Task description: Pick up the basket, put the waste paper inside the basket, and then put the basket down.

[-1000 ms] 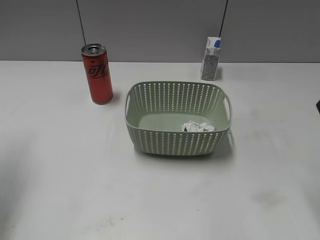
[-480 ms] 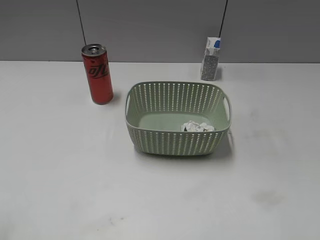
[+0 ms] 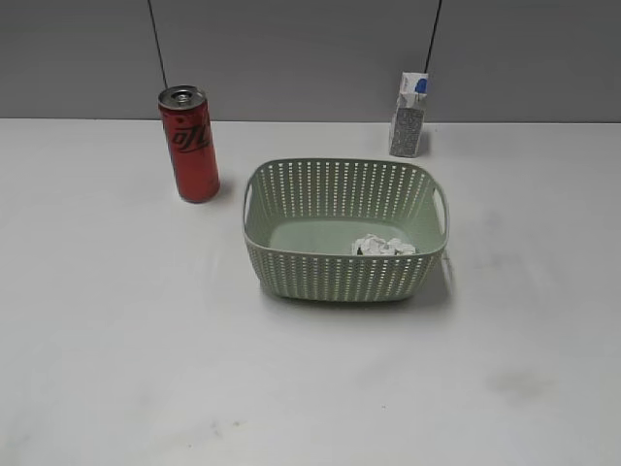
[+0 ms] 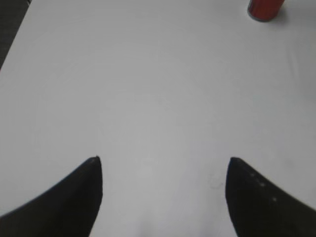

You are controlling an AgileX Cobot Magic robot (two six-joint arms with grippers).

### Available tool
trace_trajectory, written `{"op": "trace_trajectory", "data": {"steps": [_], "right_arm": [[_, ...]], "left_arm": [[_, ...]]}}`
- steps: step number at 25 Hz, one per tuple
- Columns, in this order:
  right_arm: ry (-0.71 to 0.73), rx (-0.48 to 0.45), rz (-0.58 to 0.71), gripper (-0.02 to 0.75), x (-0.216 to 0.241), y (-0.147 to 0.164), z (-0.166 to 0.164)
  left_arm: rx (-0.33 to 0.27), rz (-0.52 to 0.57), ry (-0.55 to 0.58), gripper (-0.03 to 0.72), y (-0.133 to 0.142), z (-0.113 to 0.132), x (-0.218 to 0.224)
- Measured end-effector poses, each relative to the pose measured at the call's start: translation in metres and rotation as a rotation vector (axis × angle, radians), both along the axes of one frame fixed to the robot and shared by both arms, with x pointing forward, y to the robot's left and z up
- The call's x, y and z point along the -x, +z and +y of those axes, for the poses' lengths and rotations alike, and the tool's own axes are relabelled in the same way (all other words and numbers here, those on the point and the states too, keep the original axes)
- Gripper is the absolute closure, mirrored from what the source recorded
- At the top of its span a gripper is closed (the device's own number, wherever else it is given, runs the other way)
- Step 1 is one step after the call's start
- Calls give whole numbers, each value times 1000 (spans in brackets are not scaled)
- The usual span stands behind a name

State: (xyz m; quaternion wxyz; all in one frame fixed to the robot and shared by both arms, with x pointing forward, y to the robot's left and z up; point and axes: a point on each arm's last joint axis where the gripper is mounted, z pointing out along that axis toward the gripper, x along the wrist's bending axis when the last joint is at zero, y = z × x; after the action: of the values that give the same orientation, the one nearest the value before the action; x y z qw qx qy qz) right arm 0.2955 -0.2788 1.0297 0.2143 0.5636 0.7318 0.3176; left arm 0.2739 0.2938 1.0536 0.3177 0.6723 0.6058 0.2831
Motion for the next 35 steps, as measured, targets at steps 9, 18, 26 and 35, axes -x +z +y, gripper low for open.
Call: {"op": "trace_trajectory", "data": {"steps": [9,18,26,35], "right_arm": [[0,-34,-276,146,38,11,-5],[0,-47,-367,147,52,11,-6],[7,-68,-364,147,52,11,-5],[8,-76,-364,146,52,12,-4]], "left_arm": [[-3,-225,1,97,2,0,37],[-7,-240,2,97,0,1,41],[-7,-240,2,97,0,1,41],[-7,-240,2,99,0,1,41]]}}
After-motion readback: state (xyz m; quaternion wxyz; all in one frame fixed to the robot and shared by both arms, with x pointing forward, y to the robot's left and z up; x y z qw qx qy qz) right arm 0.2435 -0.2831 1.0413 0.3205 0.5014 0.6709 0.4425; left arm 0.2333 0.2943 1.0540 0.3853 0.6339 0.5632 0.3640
